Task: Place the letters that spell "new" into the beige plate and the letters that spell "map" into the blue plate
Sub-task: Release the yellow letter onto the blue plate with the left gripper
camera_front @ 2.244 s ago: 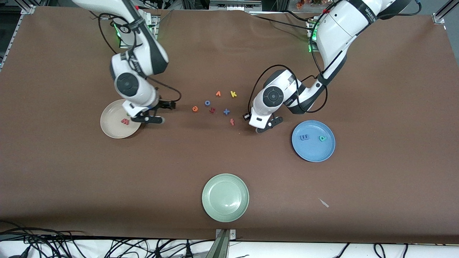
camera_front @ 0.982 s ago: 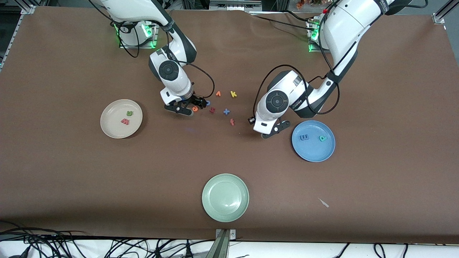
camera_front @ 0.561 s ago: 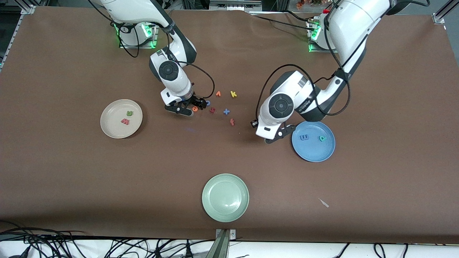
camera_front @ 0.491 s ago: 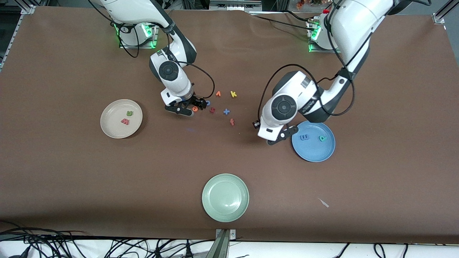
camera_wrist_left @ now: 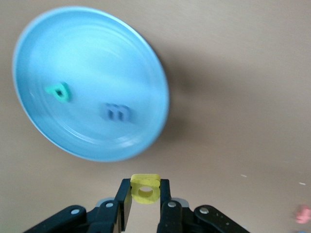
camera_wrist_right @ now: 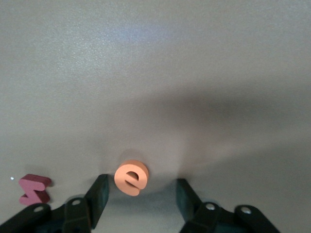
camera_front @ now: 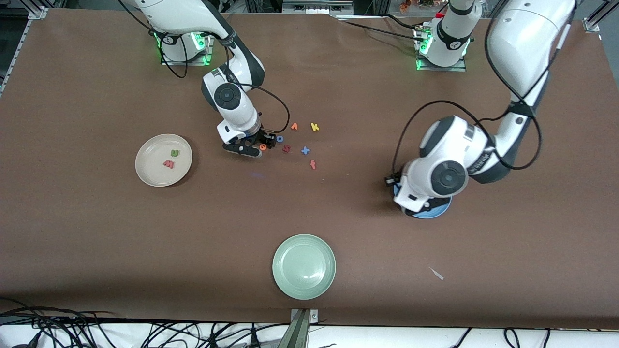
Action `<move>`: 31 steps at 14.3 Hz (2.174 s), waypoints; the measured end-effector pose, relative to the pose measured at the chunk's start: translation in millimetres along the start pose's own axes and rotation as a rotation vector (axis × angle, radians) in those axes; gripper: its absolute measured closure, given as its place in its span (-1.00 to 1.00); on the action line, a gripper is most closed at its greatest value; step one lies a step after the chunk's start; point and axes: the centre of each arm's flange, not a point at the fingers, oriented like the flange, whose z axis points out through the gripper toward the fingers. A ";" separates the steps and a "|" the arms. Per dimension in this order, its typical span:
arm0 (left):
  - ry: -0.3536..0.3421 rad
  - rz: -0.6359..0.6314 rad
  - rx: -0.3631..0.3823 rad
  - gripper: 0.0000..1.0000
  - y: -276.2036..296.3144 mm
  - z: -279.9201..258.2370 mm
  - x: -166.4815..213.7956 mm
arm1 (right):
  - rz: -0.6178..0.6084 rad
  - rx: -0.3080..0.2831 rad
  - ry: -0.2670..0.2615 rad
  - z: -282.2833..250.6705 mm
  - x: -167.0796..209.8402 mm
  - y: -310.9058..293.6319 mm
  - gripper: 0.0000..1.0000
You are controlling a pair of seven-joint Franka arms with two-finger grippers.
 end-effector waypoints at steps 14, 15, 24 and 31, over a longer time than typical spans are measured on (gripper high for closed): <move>-0.033 0.114 0.103 0.37 -65.1 79.0 41.1 | -0.016 0.008 0.007 -2.9 0.9 -1.7 0.14; -0.032 0.118 0.102 0.21 -62.5 78.4 39.6 | -0.016 0.008 0.007 -2.9 0.9 -1.7 0.14; 0.142 0.109 0.049 -1.00 -56.0 -68.4 16.1 | -0.016 0.011 0.010 -3.4 2.2 -2.4 0.25; 0.262 0.242 0.080 -1.00 -64.5 -218.9 -61.7 | -0.014 0.015 0.014 -5.0 4.6 -3.6 0.35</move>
